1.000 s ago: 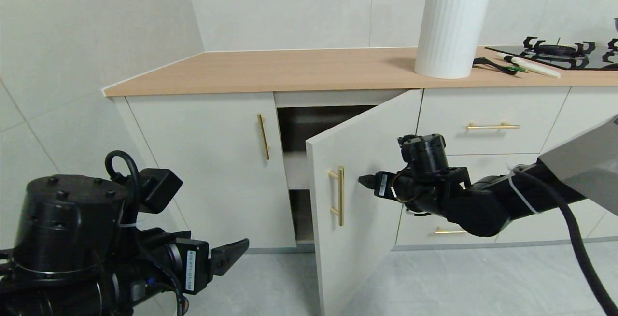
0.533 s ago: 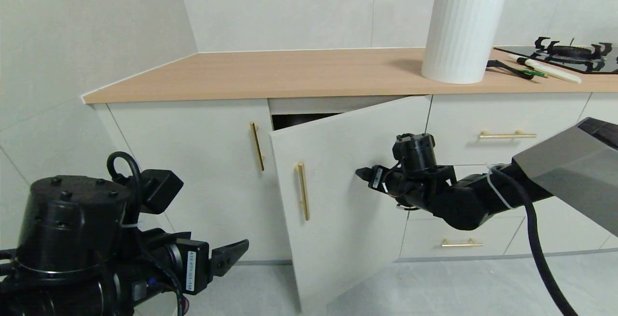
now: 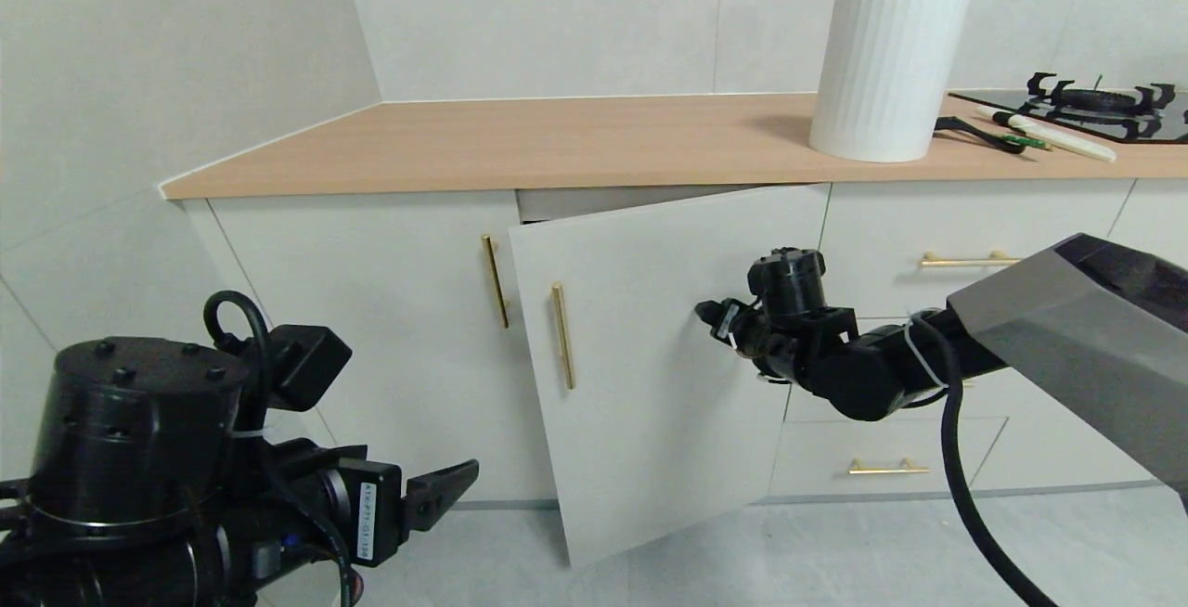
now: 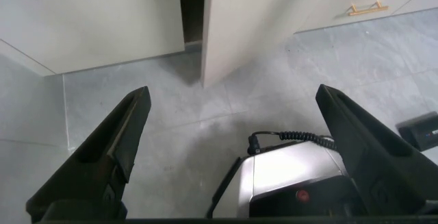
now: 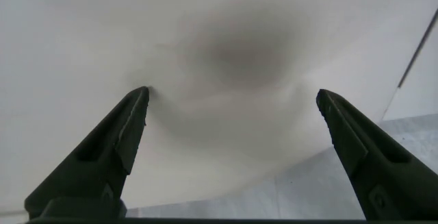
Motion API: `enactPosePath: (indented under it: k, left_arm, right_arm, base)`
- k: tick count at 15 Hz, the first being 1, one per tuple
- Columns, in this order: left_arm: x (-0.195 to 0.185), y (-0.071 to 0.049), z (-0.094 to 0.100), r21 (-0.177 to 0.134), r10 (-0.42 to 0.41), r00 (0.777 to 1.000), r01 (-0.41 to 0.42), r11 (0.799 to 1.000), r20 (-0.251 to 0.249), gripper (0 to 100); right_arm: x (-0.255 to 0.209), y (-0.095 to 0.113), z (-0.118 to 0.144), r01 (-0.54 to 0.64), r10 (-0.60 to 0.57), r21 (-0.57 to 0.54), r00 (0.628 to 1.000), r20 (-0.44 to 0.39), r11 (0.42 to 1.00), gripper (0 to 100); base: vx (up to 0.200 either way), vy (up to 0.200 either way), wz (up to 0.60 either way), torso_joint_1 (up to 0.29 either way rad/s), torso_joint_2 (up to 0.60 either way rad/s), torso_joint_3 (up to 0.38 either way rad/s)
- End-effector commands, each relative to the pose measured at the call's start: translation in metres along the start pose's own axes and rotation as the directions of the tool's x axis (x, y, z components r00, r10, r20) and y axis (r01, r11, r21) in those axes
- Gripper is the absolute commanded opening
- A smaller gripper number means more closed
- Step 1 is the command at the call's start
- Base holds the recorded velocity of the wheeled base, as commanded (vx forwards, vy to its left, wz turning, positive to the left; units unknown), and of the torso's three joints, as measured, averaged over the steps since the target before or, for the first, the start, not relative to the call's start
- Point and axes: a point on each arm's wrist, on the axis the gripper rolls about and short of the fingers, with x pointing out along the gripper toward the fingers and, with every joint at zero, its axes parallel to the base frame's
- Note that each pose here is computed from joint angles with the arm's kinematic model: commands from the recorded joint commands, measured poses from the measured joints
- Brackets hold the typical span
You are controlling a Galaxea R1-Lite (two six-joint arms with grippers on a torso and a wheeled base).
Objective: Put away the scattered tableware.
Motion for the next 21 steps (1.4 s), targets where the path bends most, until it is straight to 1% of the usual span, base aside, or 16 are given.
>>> enactPosePath:
  k: [1,2,5,9,17,18,19,21]
  left_arm:
    - [0.000,0.000,0.000,0.000,0.000,1.000,0.000,1.000,0.001,100]
    - [0.000,0.000,0.000,0.000,0.000,1.000,0.000,1.000,0.001,100]
    - [0.000,0.000,0.001,-0.001,-0.001,1.000,0.001,1.000,0.002,100]
    - [0.000,0.000,0.001,-0.001,-0.001,1.000,0.001,1.000,0.002,100]
    - [-0.001,0.000,0.001,-0.001,-0.002,1.000,0.002,1.000,0.005,100]
    - [-0.001,0.000,0.001,-0.001,-0.002,1.000,0.002,1.000,0.005,100]
    - [-0.001,0.000,0.001,-0.001,-0.003,1.000,0.003,1.000,0.004,100]
    - [0.000,0.000,0.000,-0.001,-0.001,1.000,0.001,1.000,0.002,100]
  right_arm:
    - [0.007,-0.002,-0.002,0.013,-0.014,0.005,1.000,0.009,1.000,100]
    - [0.012,-0.002,-0.004,0.031,-0.031,0.008,0.999,0.024,0.999,100]
    - [0.034,-0.009,-0.003,0.115,-0.117,0.026,0.987,0.109,0.993,100]
    - [0.050,-0.016,-0.003,0.174,-0.179,0.043,0.970,0.168,0.984,100]
    - [0.052,-0.017,-0.003,0.183,-0.189,0.047,0.966,0.176,0.982,100]
    - [0.056,-0.025,0.000,0.203,-0.210,0.052,0.960,0.184,0.978,100]
    - [0.059,-0.028,0.004,0.207,-0.215,0.061,0.957,0.195,0.977,100]
    - [0.059,-0.028,0.005,0.213,-0.221,0.061,0.955,0.199,0.975,100]
  base:
    - [0.000,0.000,0.00,0.000,0.00,0.000]
    - [0.000,0.000,0.00,0.000,0.00,0.000]
    - [0.000,0.000,0.00,0.000,0.00,0.000]
    - [0.000,0.000,0.00,0.000,0.00,0.000]
    - [0.000,0.000,0.00,0.000,0.00,0.000]
    - [0.000,0.000,0.00,0.000,0.00,0.000]
    - [0.000,0.000,0.00,0.000,0.00,0.000]
    - [0.000,0.000,0.00,0.000,0.00,0.000]
